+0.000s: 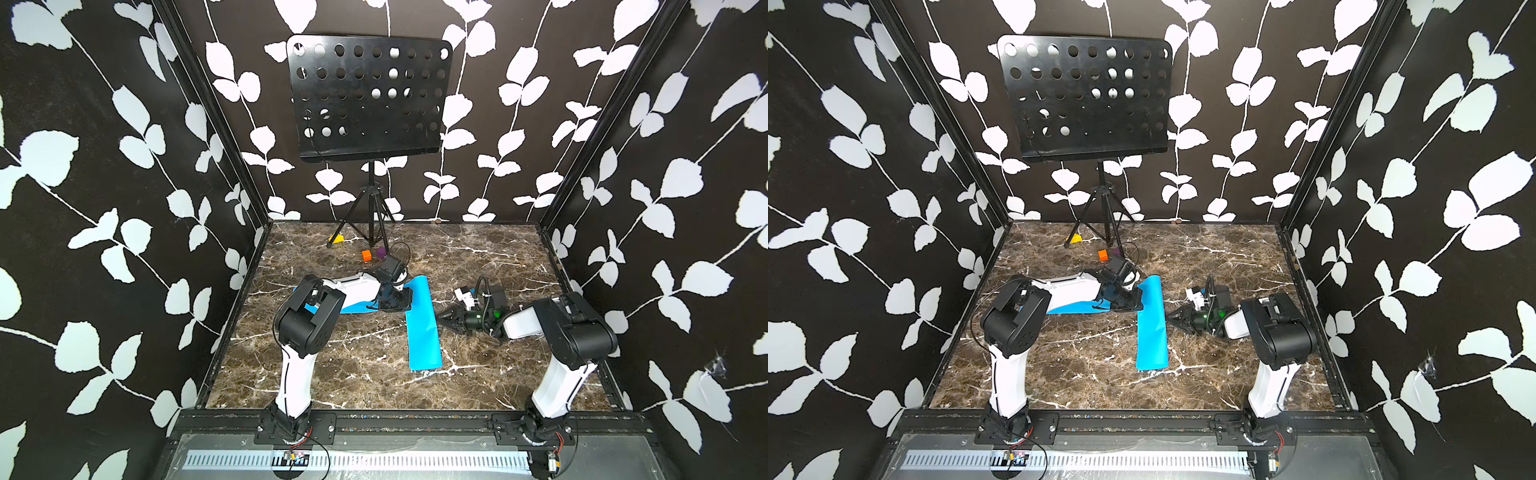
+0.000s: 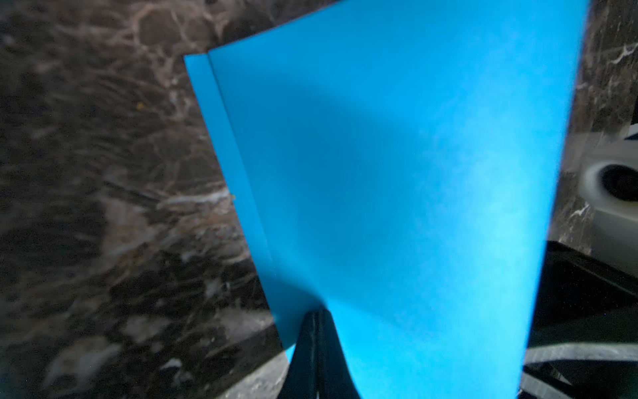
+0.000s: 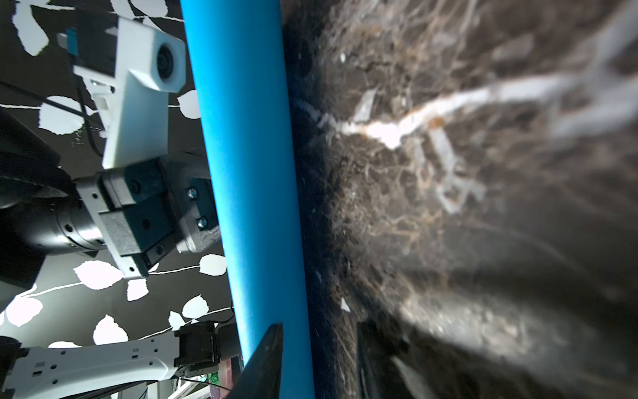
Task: Fold the rectangular paper in half along the long edge
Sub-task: Fold the paper at the center of the board.
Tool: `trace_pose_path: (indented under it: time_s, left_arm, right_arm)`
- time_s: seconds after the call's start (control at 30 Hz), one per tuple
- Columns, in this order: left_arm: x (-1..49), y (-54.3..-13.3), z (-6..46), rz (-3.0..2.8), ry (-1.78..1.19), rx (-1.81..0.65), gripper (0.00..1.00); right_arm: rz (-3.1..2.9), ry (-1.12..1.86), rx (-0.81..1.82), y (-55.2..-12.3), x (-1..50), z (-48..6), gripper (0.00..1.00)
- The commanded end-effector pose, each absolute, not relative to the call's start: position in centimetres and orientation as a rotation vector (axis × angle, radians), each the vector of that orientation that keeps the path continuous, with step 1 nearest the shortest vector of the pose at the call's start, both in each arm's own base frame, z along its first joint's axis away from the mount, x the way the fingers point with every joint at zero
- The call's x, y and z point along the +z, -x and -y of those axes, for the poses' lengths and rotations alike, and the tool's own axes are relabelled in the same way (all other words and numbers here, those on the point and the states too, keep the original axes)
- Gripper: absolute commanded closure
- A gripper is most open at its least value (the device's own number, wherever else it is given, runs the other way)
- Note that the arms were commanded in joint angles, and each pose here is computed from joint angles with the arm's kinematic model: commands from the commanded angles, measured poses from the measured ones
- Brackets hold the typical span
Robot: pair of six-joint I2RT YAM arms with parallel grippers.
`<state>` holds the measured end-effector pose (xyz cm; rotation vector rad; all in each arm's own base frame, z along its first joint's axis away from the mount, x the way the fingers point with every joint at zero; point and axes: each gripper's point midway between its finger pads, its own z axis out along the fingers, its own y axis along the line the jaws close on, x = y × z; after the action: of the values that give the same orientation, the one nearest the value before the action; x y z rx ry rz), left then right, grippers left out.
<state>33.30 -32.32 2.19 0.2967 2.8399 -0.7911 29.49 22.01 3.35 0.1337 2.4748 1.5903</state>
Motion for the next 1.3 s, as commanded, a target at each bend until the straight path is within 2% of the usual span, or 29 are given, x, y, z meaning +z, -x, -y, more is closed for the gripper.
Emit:
trace_pose_path:
  time_s: [0.0,0.2,0.47,0.6,0.83,1.03,1.27]
  left_arm:
    - [-0.6,-31.7,30.6,-2.952,-0.296,-0.674,1.00]
    - [-0.5,-31.5,30.3,-2.951,-0.299,-0.663,1.00]
    - [-0.3,-31.6,30.4,-2.942,-0.290,-0.673,1.00]
    - [-0.5,-31.4,30.3,-2.948,-0.293,-0.672,1.00]
    - [-0.2,-31.6,30.6,-2.938,-0.292,-0.689,0.99]
    - [1.5,-32.0,31.3,-2.900,-0.299,-0.747,0.71]
    - [7.5,-32.6,33.5,-2.750,-0.315,-0.958,0.42]
  right_arm:
    - [-2.396,-0.108,1.607,-29.9,4.9,-22.1,0.62]
    - [-2.421,-0.046,1.571,-29.2,5.4,-22.1,0.54]
    - [-2.432,-0.057,1.594,-29.5,4.7,-22.5,0.52]
    - [-2.452,-0.033,1.611,-29.3,4.1,-23.3,0.59]
    - [-2.473,-0.015,1.607,-29.7,3.5,-24.1,0.76]
    - [-2.516,0.001,1.565,-29.4,2.8,-23.8,0.81]
    - [-2.514,-0.005,1.570,-29.4,2.8,-23.9,0.83]
